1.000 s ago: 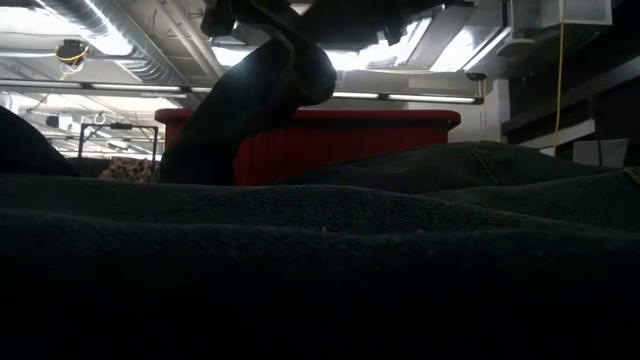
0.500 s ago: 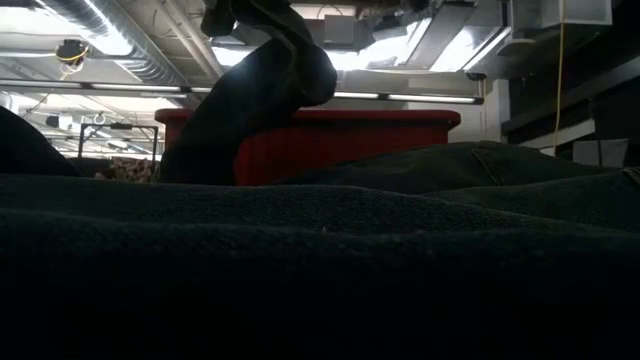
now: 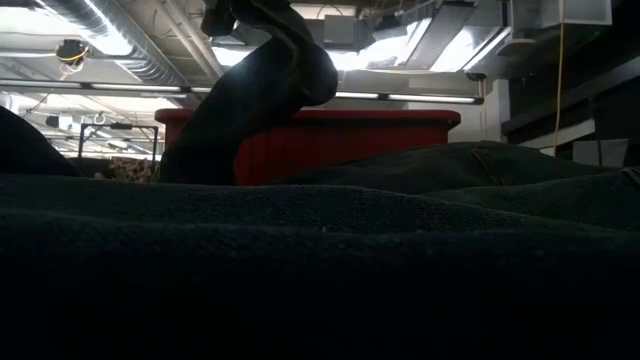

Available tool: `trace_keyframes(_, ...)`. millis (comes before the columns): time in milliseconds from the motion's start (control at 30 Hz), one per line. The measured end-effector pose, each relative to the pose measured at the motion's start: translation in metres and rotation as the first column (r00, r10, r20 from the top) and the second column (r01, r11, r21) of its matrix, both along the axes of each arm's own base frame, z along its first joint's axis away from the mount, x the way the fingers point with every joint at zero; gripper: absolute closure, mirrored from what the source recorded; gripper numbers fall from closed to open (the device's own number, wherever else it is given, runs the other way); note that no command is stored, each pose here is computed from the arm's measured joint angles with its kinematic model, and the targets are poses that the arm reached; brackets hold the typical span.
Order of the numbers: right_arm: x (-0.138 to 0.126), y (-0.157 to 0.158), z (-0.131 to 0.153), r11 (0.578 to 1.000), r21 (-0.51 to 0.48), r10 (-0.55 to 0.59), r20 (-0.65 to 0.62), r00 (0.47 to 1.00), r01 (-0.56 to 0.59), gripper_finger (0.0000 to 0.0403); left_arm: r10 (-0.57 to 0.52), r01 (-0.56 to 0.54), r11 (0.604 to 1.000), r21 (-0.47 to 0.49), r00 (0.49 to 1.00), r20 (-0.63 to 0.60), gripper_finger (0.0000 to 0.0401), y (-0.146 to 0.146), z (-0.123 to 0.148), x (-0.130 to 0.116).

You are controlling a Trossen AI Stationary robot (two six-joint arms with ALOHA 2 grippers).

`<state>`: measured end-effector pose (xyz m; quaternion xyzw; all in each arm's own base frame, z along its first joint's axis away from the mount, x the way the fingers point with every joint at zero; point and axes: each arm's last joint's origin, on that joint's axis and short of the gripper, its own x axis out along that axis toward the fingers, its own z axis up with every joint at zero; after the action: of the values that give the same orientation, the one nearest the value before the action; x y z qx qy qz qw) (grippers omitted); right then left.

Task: Fold Laundry from Bin
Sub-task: Fold the dark blue pants

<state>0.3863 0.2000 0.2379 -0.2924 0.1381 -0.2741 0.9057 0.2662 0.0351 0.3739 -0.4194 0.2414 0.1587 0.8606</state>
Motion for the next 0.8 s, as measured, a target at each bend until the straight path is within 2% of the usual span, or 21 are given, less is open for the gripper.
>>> trace_keyframes(100,0.013,0.005,0.005,0.987,-0.095,-0.13,-0.044,0.991,0.125,0.0199,0.0,0.0,1.0,0.0,1.0,0.004,0.0401,0.0,0.0,0.0)
trace_keyframes(167,0.019,0.008,0.005,0.977,-0.135,-0.174,-0.069,0.982,0.164,0.0199,0.0,0.0,1.0,0.001,1.0,0.005,0.0401,0.0,0.0,0.0)
trace_keyframes(433,0.029,0.014,-0.01,0.972,-0.168,-0.18,-0.107,0.978,0.161,0.0199,-0.001,0.001,1.0,0.002,1.0,0.007,0.0401,0.0,0.001,0.0)
trace_keyframes(700,0.032,0.002,-0.014,0.943,-0.22,-0.282,-0.122,0.952,0.251,0.0199,-0.001,0.001,1.0,0.002,1.0,0.007,0.0401,0.0,0.001,0.0)
trace_keyframes(800,0.036,-0.005,-0.017,0.958,-0.194,-0.242,-0.14,0.96,0.213,0.0199,-0.001,0.001,1.0,0.002,1.0,0.007,0.0401,0.0,0.001,0.0)
